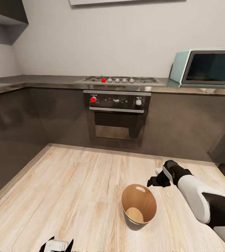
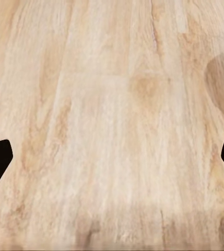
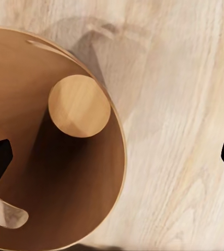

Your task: Put the three can of soda from the living room inside the tash can in the kitchen.

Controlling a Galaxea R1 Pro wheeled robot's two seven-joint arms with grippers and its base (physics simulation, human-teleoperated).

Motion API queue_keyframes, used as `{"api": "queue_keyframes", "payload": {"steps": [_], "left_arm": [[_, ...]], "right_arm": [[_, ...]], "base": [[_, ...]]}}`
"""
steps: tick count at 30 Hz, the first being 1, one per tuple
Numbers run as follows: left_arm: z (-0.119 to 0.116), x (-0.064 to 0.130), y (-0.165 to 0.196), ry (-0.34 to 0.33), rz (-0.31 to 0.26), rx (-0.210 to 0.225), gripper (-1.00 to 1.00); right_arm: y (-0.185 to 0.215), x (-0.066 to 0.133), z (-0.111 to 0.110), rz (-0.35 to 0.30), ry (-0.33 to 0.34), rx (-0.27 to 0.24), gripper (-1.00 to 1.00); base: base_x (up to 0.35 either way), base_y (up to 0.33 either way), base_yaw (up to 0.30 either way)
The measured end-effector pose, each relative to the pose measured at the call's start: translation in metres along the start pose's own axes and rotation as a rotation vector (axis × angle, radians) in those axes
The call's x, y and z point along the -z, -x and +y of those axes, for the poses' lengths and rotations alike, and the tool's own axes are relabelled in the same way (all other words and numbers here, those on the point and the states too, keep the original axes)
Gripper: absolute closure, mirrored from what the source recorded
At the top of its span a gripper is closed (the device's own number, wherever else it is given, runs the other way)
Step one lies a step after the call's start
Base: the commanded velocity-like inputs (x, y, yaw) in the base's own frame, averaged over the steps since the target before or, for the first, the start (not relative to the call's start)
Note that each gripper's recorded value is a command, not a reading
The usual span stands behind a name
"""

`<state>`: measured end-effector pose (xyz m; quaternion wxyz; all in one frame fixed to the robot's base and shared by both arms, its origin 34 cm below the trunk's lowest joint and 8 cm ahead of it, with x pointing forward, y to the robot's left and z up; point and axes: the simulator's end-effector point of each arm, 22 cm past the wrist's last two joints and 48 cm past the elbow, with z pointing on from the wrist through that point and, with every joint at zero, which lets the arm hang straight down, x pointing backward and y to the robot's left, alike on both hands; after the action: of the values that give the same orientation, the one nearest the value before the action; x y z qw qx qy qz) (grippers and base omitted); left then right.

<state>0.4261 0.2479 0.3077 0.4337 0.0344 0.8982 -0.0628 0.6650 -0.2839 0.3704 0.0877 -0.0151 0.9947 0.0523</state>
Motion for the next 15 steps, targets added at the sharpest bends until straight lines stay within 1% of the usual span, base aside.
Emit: {"api": "queue_keyframes", "payload": {"steps": [15], "left_arm": [[0.000, -0.004, -0.025, -0.001, 0.060, 0.009, -1.00]], "right_arm": [[-0.018, -0.036, -0.006, 0.063, -0.004, -0.006, -1.00]], "base": [[0.000, 0.000, 0.000]]}}
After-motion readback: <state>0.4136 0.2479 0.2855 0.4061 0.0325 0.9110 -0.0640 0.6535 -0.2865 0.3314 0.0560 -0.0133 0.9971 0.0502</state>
